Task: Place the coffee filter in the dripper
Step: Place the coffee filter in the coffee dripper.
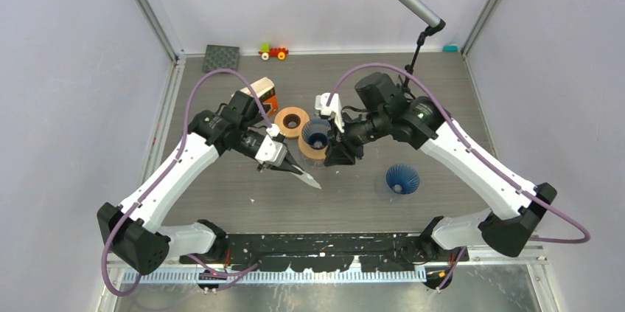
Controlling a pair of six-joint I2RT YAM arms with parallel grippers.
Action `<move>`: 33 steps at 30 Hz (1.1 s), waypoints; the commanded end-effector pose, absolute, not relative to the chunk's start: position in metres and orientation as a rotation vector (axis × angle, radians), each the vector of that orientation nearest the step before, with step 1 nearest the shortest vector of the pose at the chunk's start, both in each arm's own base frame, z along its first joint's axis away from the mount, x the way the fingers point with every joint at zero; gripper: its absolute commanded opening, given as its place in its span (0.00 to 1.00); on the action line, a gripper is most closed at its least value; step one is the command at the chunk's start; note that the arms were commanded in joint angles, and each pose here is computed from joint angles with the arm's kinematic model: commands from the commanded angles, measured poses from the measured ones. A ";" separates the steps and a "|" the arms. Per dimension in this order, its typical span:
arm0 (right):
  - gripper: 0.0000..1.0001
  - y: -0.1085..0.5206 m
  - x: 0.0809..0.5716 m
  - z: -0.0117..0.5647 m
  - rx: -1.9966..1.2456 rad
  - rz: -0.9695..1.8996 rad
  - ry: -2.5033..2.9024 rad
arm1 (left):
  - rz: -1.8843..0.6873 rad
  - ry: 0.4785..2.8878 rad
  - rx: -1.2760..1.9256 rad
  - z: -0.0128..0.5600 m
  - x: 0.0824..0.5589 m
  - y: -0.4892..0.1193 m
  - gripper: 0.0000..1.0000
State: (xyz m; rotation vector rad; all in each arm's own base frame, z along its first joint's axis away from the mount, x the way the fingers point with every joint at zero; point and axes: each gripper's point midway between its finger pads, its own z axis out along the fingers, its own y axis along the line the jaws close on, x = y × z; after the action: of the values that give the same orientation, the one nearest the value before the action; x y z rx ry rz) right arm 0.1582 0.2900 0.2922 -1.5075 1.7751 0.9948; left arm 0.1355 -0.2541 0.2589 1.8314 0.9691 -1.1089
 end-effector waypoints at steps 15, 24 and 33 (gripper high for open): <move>0.37 0.329 0.138 0.291 -1.606 1.059 1.715 | -1.126 0.893 1.810 0.264 0.130 -0.254 0.00; 0.37 0.333 0.141 0.291 -1.578 1.068 1.719 | -1.157 0.887 1.778 0.269 0.129 -0.254 0.00; 0.37 0.336 0.137 0.292 -1.580 1.107 1.712 | -1.165 0.895 1.763 0.269 0.130 -0.255 0.00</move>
State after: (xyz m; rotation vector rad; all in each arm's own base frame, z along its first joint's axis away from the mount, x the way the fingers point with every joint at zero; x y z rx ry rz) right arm 0.1390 0.3272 0.2763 -1.5901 1.7813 1.0661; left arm 0.1346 -0.2535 0.2571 1.7930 0.9572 -1.1551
